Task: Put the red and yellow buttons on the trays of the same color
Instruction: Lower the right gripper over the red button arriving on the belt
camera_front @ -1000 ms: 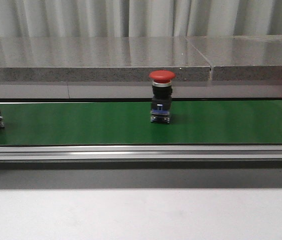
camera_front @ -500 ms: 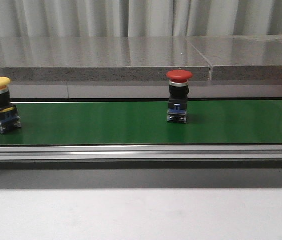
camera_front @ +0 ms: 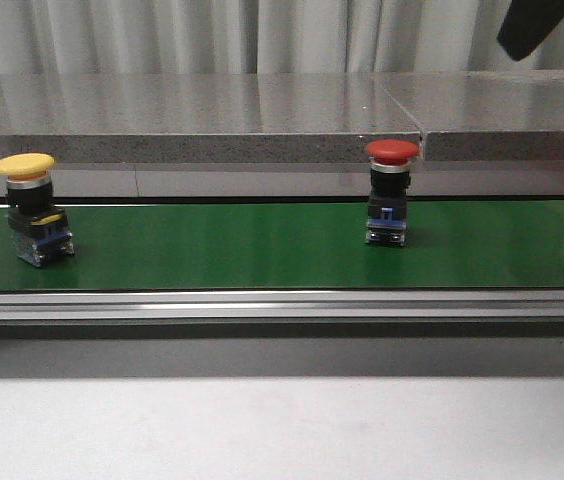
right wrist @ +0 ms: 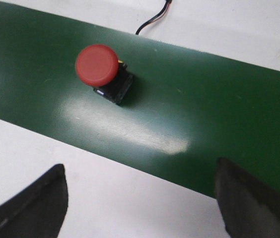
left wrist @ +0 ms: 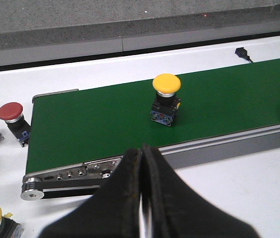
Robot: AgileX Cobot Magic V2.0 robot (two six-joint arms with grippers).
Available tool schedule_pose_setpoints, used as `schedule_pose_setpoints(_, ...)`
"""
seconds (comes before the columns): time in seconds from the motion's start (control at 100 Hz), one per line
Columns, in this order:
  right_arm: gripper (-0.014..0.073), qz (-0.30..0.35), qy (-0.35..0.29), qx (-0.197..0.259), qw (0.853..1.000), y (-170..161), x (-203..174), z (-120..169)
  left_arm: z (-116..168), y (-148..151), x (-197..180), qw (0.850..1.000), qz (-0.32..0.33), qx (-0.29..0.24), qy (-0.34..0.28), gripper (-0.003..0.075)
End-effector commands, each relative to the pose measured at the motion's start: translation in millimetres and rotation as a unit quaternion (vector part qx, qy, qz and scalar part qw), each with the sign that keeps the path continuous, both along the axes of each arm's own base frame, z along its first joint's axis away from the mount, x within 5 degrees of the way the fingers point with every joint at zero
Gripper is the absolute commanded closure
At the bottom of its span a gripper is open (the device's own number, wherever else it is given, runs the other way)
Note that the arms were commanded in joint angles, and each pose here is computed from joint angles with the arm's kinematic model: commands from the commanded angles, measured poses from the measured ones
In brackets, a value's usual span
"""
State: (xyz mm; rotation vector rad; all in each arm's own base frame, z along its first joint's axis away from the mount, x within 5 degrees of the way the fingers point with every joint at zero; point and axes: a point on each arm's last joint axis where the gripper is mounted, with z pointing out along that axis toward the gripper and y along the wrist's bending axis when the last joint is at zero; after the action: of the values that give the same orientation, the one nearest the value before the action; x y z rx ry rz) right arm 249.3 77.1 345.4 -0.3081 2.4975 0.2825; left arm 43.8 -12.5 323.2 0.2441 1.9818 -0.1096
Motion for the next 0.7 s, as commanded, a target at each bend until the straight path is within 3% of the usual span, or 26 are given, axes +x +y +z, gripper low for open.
schedule_pose_setpoints(0.0, -0.0008, 0.019, -0.01, 0.0, 1.0, 6.6, 11.9, 13.3, 12.7, -0.8, 2.1, 0.999, -0.002, -0.011, -0.041, 0.0741)
schedule_pose_setpoints(0.34, 0.0017, 0.054, 0.032, -0.008, 0.998, 23.6, 59.7, 12.3, 12.7, -0.8, 2.1, 0.999, -0.002, -0.011, -0.041, 0.0741)
schedule_pose_setpoints(0.69, 0.0021, 0.065, 0.072, -0.035, 0.995, 31.6, 95.8, -17.9, 12.7, -0.8, 2.1, 0.999, -0.002, -0.011, -0.041, 0.0741)
